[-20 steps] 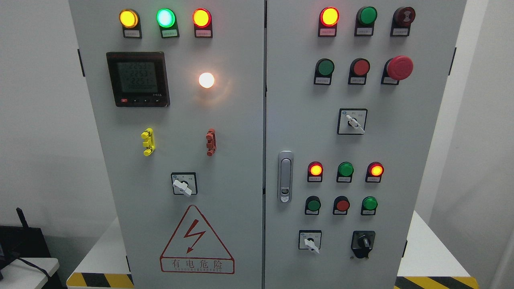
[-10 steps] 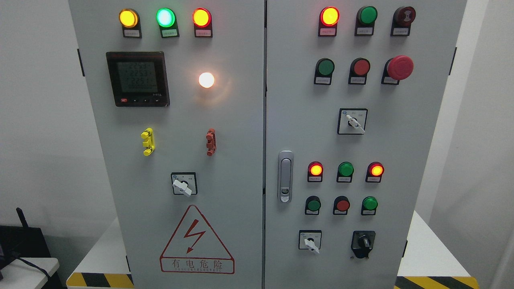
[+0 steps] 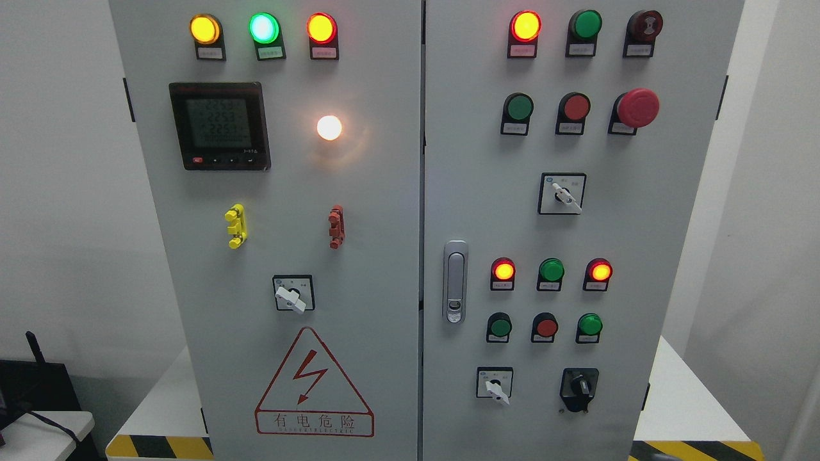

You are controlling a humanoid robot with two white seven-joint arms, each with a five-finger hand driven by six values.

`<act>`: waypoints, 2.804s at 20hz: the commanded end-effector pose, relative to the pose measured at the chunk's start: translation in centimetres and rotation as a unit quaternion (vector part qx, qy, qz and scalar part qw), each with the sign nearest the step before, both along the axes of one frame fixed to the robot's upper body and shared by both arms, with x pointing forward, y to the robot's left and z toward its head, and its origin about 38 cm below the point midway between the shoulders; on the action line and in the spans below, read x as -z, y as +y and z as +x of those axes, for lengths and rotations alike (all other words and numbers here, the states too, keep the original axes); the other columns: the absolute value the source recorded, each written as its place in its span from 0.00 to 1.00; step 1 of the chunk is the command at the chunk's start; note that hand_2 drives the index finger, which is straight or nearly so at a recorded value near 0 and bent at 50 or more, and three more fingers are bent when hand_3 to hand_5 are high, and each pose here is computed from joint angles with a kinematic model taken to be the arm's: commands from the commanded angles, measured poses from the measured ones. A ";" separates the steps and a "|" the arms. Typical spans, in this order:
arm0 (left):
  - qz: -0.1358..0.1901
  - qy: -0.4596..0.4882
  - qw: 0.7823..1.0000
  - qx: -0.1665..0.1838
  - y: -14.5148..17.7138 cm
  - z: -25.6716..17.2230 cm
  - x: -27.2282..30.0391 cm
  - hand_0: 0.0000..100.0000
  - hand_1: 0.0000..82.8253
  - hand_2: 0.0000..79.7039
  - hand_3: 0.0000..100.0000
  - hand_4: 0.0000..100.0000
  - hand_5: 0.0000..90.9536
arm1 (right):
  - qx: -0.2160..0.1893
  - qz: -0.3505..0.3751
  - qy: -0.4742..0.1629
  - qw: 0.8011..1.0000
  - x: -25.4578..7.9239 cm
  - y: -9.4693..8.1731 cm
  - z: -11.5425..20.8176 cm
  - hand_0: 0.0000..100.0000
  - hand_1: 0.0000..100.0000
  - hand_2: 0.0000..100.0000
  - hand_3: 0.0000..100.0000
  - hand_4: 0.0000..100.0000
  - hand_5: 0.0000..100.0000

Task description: Trip black knob to open circuit

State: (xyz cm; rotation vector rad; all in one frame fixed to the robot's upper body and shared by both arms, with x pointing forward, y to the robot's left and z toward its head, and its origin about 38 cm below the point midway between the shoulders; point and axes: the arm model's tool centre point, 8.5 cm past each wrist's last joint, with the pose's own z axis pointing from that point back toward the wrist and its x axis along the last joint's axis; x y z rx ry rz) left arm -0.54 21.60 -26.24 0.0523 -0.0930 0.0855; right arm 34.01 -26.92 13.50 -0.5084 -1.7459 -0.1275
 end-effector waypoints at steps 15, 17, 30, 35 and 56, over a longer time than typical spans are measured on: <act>-0.001 -0.004 1.000 0.017 0.0 0.5 0.0 0.12 0.47 0.00 0.00 0.00 0.00 | 0.013 0.037 0.036 0.999 1.2 2.5 5.2 0.38 0.83 0.42 0.79 0.86 0.95; -0.001 -0.004 1.000 0.016 0.0 0.5 0.0 0.12 0.47 0.00 0.00 0.00 0.00 | 0.021 0.023 0.035 0.999 0.9 2.2 5.6 0.39 0.83 0.42 0.79 0.86 0.95; -0.001 -0.004 1.000 0.016 0.0 0.5 0.0 0.12 0.47 0.00 0.00 0.00 0.00 | 0.027 0.022 0.033 0.999 0.4 2.2 6.9 0.40 0.84 0.40 0.77 0.85 0.95; -0.001 -0.004 1.000 0.017 0.0 0.5 0.0 0.12 0.47 0.00 0.00 0.00 0.00 | 0.024 0.023 0.028 0.999 -0.2 2.4 7.4 0.42 0.84 0.40 0.77 0.84 0.95; -0.001 -0.004 1.000 0.016 0.0 0.5 0.0 0.12 0.47 0.00 0.00 0.00 0.00 | 0.020 0.025 0.027 0.999 -0.9 3.0 8.2 0.41 0.83 0.40 0.77 0.84 0.96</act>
